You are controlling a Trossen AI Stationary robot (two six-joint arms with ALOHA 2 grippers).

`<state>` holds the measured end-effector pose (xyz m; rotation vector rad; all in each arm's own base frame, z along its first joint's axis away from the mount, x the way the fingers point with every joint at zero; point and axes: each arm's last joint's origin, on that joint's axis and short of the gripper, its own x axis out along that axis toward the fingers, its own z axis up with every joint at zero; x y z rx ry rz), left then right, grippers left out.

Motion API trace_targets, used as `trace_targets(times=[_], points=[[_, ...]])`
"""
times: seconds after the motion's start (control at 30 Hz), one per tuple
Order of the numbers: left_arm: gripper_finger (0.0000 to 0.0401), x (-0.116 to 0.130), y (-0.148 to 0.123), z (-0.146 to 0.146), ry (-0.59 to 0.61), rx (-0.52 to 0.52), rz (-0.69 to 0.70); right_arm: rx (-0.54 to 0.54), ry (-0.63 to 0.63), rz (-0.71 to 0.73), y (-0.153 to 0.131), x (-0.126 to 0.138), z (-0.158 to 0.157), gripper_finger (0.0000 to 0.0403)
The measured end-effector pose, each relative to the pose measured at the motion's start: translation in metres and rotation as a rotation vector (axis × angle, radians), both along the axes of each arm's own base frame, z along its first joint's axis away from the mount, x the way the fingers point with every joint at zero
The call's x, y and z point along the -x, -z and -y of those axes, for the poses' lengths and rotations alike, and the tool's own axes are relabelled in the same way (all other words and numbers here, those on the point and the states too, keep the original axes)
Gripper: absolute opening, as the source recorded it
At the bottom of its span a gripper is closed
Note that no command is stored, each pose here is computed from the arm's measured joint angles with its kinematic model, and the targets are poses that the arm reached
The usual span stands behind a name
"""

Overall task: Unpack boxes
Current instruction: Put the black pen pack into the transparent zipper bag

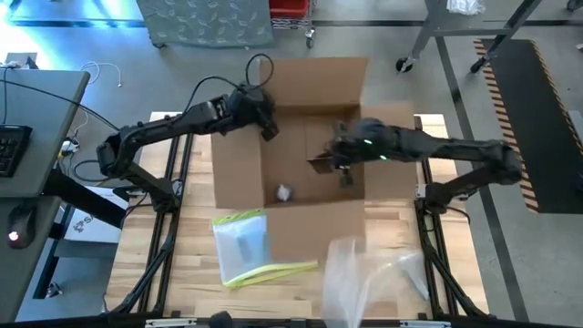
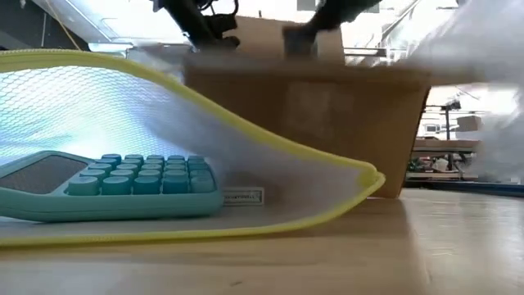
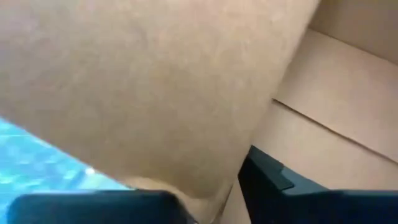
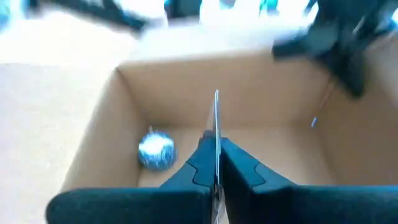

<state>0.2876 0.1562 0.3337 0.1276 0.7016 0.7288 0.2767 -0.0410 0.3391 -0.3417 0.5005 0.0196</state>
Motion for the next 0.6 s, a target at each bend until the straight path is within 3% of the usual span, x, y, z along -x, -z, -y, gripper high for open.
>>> trace_targets(times=[0.17,0.3,0.47,0.6], points=[[0.0145,0.013,0.002,-0.023,-0.020,0.066,0.030,0.007,0.002,0.207,-0.011,0.036,-0.030,0.0000],[0.0164,0.025,-0.019,-0.029,-0.063,0.062,0.012,-0.022,-0.037,0.388,-0.028,0.063,-0.054,0.0000],[0.0162,0.033,-0.056,-0.012,-0.119,-0.051,-0.064,-0.035,-0.072,0.480,-0.029,0.078,-0.076,0.0000],[0.0157,0.037,-0.091,0.026,-0.101,-0.152,-0.047,-0.067,-0.166,0.522,-0.031,0.078,-0.096,0.0000]])
